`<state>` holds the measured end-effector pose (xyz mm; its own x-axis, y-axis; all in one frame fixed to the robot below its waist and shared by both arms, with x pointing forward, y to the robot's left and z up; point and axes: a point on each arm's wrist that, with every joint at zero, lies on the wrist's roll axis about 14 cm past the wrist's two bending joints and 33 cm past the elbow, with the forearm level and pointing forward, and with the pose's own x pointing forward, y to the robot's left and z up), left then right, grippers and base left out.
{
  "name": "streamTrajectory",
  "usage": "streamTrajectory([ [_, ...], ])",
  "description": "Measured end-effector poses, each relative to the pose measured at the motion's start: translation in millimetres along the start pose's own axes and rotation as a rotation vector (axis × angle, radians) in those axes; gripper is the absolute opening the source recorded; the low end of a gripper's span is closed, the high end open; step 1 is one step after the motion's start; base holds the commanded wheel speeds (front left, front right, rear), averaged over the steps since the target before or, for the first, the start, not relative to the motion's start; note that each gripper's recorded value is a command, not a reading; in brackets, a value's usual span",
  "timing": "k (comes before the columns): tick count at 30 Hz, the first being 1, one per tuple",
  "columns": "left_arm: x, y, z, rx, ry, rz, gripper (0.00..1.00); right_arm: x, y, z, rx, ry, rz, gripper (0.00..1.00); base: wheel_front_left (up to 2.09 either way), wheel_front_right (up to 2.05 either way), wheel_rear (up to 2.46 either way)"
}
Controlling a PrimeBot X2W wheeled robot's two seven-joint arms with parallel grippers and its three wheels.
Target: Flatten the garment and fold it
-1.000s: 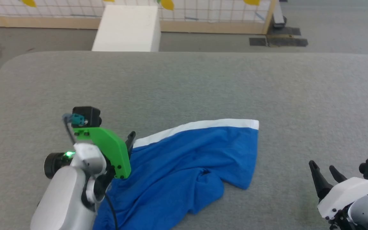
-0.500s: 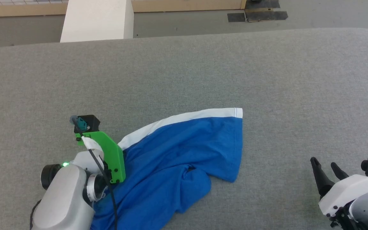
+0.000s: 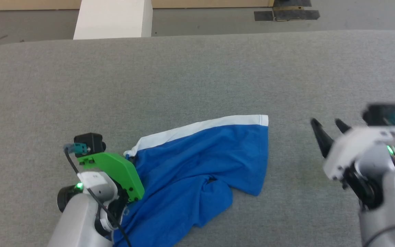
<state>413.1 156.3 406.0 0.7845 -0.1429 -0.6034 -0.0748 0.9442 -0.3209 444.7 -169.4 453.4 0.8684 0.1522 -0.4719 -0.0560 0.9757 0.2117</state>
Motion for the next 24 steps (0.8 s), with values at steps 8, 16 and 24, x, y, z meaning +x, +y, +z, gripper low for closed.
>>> streamTrajectory([
  [8, -8, -5, 4, -0.021, -0.043, -0.014, 0.0, 44, 51, -15, -0.19, 0.191, 0.111, 1.0, 0.0, 0.0, 0.0],
  [16, -2, -3, -4, -0.021, -0.024, -0.01, 0.0, 75, 65, -54, -0.291, 0.345, 0.148, 1.0, 0.0, 0.0, 0.0],
  [24, 3, 1, -10, -0.021, -0.008, 0.004, 0.0, 92, 72, -61, -0.332, 0.379, 0.169, 0.0, 0.0, 0.0, 0.0],
])
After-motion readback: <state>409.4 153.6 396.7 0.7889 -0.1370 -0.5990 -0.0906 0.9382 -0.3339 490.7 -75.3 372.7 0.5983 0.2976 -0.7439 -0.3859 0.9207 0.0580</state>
